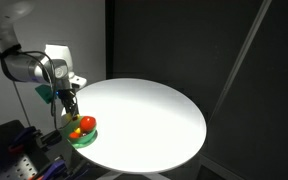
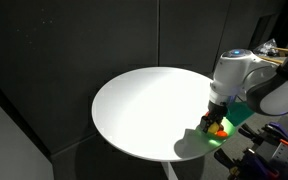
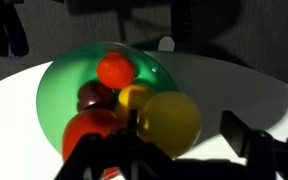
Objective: Pick up the yellow toy lemon from the table and put it in the green bowl
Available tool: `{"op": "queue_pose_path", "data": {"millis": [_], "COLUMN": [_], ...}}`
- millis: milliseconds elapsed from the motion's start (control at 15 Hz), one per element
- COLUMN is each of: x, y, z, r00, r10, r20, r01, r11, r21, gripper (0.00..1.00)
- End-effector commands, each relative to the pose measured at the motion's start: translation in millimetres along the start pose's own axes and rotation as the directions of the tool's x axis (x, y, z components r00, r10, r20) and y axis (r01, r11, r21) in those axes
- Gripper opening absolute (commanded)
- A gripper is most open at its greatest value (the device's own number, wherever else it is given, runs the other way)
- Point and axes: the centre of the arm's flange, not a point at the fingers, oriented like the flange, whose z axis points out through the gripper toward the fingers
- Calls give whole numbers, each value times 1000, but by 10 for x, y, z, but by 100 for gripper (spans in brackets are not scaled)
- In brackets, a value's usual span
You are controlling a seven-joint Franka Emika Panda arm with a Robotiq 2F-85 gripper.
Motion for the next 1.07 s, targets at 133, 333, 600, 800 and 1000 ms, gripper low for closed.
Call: {"op": "queue_pose_path", "data": {"millis": [133, 333, 600, 800, 1000], "x": [5, 5, -87, -223, -259], "y": [-1, -2, -5, -27, -81], "z": [-1, -2, -62, -292, -592], "r00": [1000, 1000, 1000, 999, 995], "r10": [0, 0, 3, 10, 13], "r20": [-1, -1, -8, -46, -94], "r01": [0, 0, -3, -10, -12], "r11": [1000, 1000, 1000, 1000, 1000], "r21": [0, 0, -1, 1, 14], "gripper": [85, 85, 96, 100, 100]}}
